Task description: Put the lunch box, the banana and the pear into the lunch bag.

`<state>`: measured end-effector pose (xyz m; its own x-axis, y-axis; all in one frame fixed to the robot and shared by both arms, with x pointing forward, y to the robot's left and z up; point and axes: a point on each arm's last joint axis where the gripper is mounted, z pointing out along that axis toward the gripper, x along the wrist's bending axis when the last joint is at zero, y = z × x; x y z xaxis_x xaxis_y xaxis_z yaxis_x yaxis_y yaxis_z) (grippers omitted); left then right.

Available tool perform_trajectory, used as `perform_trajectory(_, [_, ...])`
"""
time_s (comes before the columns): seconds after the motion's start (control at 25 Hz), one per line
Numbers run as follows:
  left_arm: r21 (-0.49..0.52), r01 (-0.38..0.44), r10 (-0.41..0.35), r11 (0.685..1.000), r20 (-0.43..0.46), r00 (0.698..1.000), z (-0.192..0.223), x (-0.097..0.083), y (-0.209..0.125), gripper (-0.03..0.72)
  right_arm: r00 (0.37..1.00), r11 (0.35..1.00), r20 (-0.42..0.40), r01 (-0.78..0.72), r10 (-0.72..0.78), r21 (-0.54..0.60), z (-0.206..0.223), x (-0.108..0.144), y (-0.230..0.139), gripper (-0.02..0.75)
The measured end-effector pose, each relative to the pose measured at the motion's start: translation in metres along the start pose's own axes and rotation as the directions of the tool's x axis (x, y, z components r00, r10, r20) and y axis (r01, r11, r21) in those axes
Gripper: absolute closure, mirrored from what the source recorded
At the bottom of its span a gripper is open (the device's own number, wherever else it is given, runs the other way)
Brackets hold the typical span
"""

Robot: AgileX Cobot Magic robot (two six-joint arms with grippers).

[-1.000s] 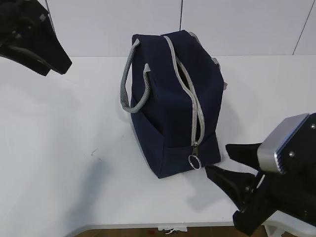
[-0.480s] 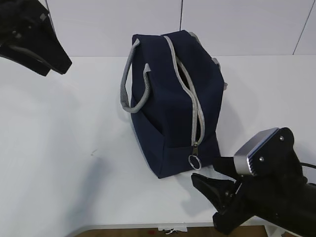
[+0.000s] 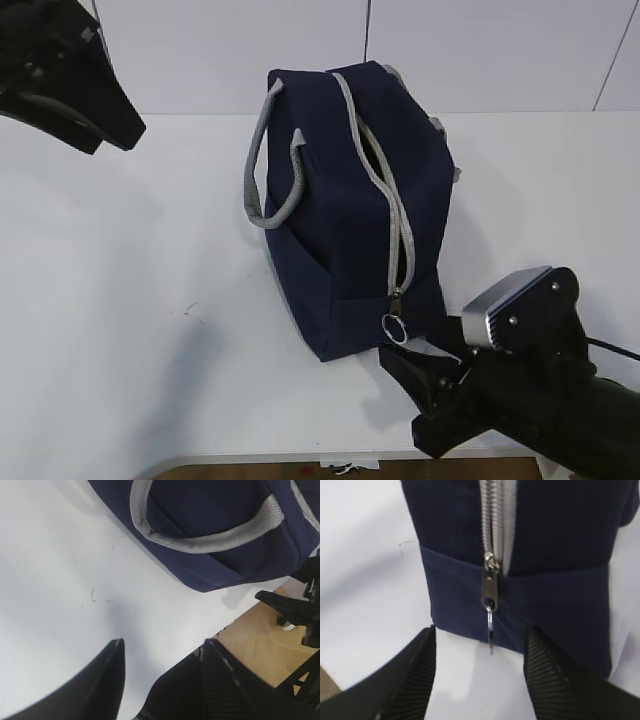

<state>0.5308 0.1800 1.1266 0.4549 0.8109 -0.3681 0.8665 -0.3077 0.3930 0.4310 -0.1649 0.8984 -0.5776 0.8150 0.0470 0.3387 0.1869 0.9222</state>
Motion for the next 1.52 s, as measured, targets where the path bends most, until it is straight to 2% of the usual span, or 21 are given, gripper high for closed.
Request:
perform_trajectory(0.64, [0.000, 0.001, -0.001, 1.000, 0.000, 1.000, 0.000, 0.000, 0.000, 0.327, 0.999, 0.999, -0.003, -0.032, 0.032, -0.019, 0.013, -0.001, -0.010, 0.309])
perform_trajectory(0.96, [0.000, 0.001, -0.001, 1.000, 0.000, 1.000, 0.000, 0.000, 0.000, 0.334, 0.999, 0.999, -0.004, -0.036, 0.035, -0.032, 0.014, -0.001, -0.009, 0.472])
perform_trajectory(1.24, [0.002, 0.001, -0.001, 1.000, 0.000, 1.000, 0.000, 0.000, 0.000, 0.345, 0.999, 0.999, 0.006, -0.041, 0.041, -0.035, 0.014, -0.002, -0.009, 0.537])
perform_trajectory(1.52, [0.002, 0.001, -0.001, 1.000, 0.000, 1.000, 0.000, 0.000, 0.000, 0.354, 0.999, 0.998, 0.008, -0.045, 0.045, -0.036, 0.014, -0.002, -0.009, 0.698])
